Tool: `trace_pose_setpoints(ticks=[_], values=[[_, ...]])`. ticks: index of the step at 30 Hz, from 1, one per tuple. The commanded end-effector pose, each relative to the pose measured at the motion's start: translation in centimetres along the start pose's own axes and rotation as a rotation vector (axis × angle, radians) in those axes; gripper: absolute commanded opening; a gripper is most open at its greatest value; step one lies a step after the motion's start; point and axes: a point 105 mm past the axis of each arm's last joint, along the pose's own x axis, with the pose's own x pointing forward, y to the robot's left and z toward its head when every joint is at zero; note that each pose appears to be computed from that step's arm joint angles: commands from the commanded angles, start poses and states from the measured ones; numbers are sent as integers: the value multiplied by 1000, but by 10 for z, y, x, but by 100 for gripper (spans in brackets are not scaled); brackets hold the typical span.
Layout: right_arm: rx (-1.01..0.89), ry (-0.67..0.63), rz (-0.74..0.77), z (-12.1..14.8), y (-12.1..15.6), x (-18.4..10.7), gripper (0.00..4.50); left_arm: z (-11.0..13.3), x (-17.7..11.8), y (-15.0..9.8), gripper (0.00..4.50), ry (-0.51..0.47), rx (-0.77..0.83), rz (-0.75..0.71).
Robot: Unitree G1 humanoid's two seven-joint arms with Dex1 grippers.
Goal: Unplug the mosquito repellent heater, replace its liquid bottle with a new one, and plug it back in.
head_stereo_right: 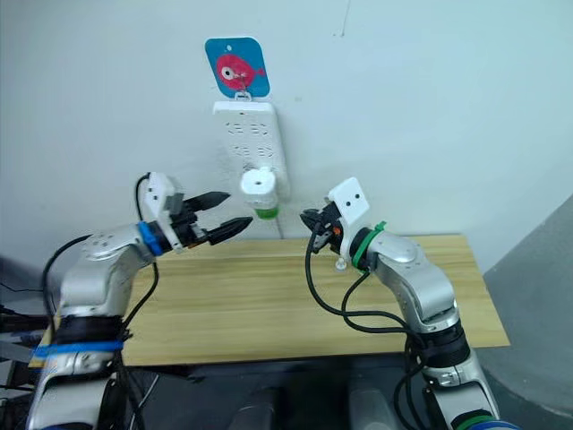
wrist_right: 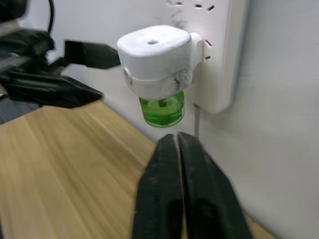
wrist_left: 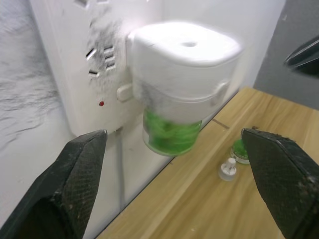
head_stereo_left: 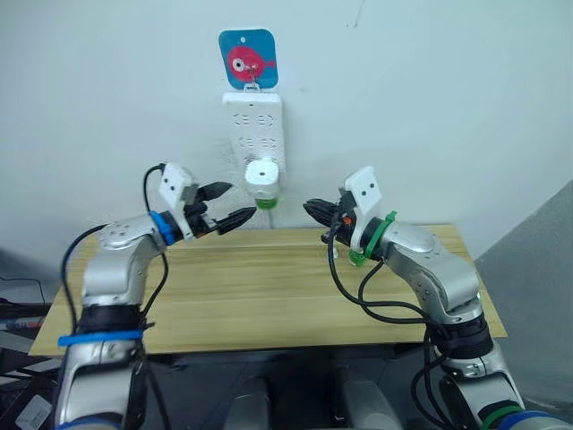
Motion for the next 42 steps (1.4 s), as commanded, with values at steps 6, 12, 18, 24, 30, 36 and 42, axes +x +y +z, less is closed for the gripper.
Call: trace_pose_setpoints(ticks=[6, 12, 18, 24, 30, 36, 42], values=[[-10, -91, 128, 22, 28, 20, 5, 39, -19, -45, 450, -81, -1, 5], [-22, -104, 74, 22, 20, 32, 5, 42, -23, -53, 450, -79, -26, 18], [-17, -114, 44, 22, 16, 41, 5, 45, -23, -51, 450, -80, -30, 23], [-6, -125, 6, 23, 9, 46, 5, 46, -22, -50, 450, -80, -29, 22], [-10, -136, -31, 25, 2, 48, 5, 46, -22, -50, 450, -77, -28, 20], [-39, -129, -40, 23, -1, 49, 5, 46, -21, -50, 450, -75, -24, 18], [-33, -159, -131, 29, -15, 48, 5, 46, -20, -50, 450, -79, -28, 21]])
